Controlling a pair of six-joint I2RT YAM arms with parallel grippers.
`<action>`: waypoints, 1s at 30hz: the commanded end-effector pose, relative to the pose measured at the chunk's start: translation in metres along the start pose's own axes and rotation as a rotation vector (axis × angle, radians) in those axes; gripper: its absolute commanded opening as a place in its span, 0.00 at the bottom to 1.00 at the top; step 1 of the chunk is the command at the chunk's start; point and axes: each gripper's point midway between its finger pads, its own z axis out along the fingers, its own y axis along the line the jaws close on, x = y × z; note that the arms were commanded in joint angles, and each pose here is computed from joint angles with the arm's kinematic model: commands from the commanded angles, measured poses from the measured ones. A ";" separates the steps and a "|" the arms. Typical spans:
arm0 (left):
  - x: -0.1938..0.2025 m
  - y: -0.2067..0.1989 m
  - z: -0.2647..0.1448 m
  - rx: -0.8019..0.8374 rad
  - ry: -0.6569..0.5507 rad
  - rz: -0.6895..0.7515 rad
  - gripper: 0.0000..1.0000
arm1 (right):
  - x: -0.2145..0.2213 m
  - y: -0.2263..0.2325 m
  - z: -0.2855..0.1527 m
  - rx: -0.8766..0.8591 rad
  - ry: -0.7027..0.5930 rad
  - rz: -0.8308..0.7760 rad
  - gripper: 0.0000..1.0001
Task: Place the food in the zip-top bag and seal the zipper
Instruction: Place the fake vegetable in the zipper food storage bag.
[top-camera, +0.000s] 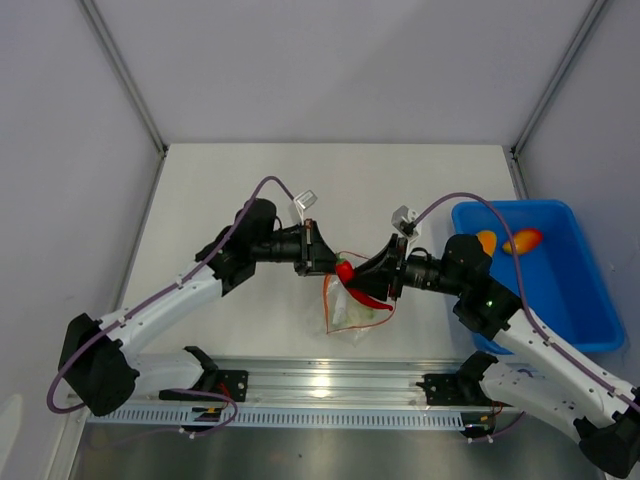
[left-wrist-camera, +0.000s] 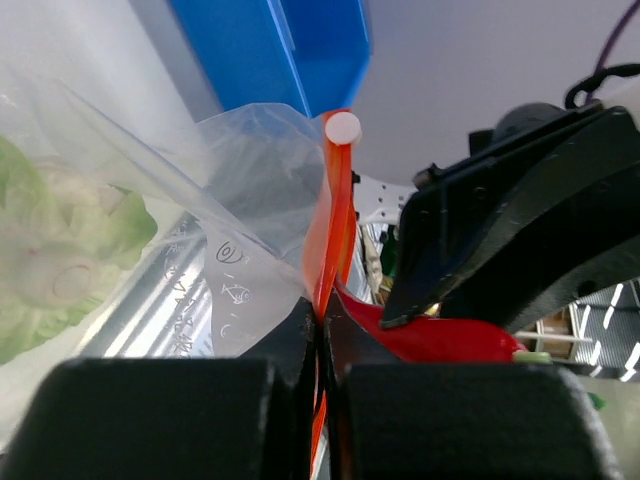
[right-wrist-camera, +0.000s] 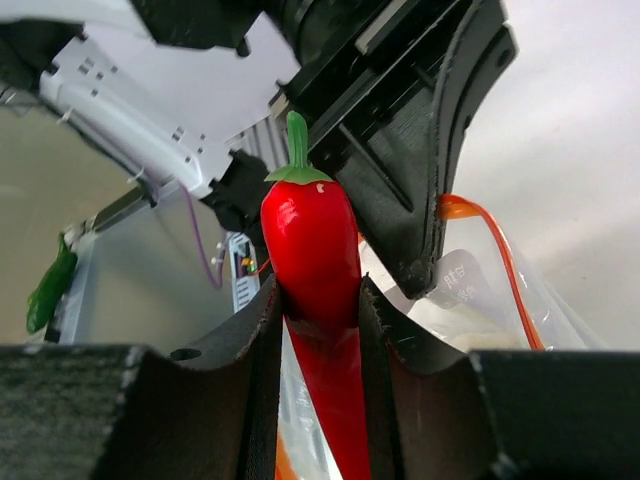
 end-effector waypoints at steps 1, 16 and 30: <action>0.011 -0.031 -0.013 0.116 0.048 0.039 0.01 | -0.011 0.027 -0.003 -0.153 -0.059 -0.129 0.00; 0.019 -0.052 -0.030 0.194 0.028 0.074 0.00 | 0.029 0.041 -0.013 -0.210 0.042 -0.122 0.35; 0.020 -0.056 -0.036 0.205 -0.005 0.099 0.01 | 0.026 0.026 -0.028 -0.029 0.083 -0.075 0.77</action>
